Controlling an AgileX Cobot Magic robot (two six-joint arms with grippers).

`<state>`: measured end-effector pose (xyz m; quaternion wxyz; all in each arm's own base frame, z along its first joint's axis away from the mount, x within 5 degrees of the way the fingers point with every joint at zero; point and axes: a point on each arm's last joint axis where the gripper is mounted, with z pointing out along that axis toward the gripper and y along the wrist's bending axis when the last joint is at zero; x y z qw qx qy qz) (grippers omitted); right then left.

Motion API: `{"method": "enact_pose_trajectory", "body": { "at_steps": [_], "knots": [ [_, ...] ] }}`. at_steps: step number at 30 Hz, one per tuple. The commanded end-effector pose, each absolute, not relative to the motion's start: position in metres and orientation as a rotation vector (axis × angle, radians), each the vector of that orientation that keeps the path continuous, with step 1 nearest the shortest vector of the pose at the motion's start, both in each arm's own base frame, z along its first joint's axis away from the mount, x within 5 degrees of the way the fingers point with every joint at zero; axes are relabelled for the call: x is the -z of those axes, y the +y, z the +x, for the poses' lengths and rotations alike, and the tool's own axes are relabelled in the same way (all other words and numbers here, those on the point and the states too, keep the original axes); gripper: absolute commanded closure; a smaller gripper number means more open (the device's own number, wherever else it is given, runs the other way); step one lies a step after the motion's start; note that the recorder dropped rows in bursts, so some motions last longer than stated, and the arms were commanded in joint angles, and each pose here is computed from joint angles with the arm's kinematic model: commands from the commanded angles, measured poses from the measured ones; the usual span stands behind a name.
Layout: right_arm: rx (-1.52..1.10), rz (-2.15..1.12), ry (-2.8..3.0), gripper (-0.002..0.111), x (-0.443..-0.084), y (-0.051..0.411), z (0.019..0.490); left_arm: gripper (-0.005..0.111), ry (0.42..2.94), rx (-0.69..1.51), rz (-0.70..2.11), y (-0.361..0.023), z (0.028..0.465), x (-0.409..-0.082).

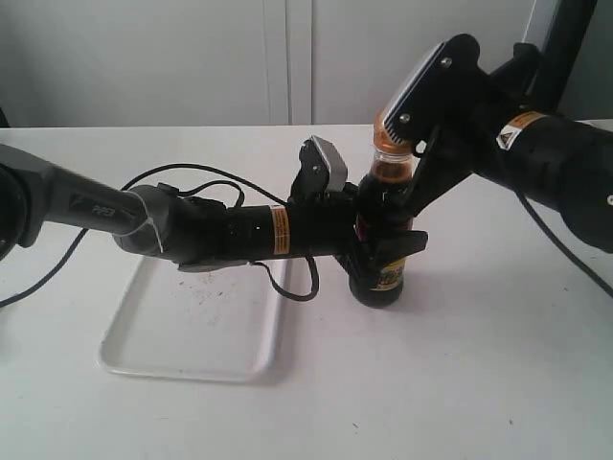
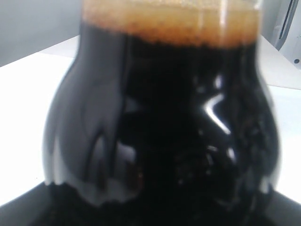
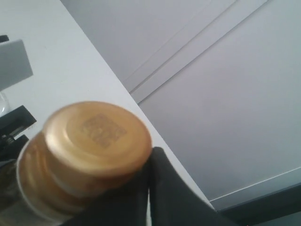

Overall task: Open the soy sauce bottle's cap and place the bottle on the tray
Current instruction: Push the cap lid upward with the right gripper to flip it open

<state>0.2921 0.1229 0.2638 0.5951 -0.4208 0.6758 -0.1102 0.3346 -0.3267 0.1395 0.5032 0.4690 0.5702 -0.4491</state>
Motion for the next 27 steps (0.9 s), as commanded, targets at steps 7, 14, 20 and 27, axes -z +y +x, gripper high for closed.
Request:
{"method": "enact_pose_trajectory", "body": {
  "at_steps": [7,14,20,27],
  "knots": [
    [0.214,-1.021,1.495,0.108,-0.275,0.142,0.279,0.107,1.462,1.039,1.207,-0.327,0.331,-0.124],
    [0.159,-1.050,1.393,0.108,-0.288,0.164,0.261,0.107,1.461,1.039,1.211,-0.327,0.331,-0.124],
    [0.080,-0.814,1.453,0.108,-0.303,0.159,0.267,0.107,1.461,1.039,1.211,-0.327,0.331,-0.124],
    [-0.074,-0.691,1.706,0.108,-0.328,0.140,0.289,0.107,1.460,1.037,1.213,-0.327,0.331,-0.124]
  ]
}}
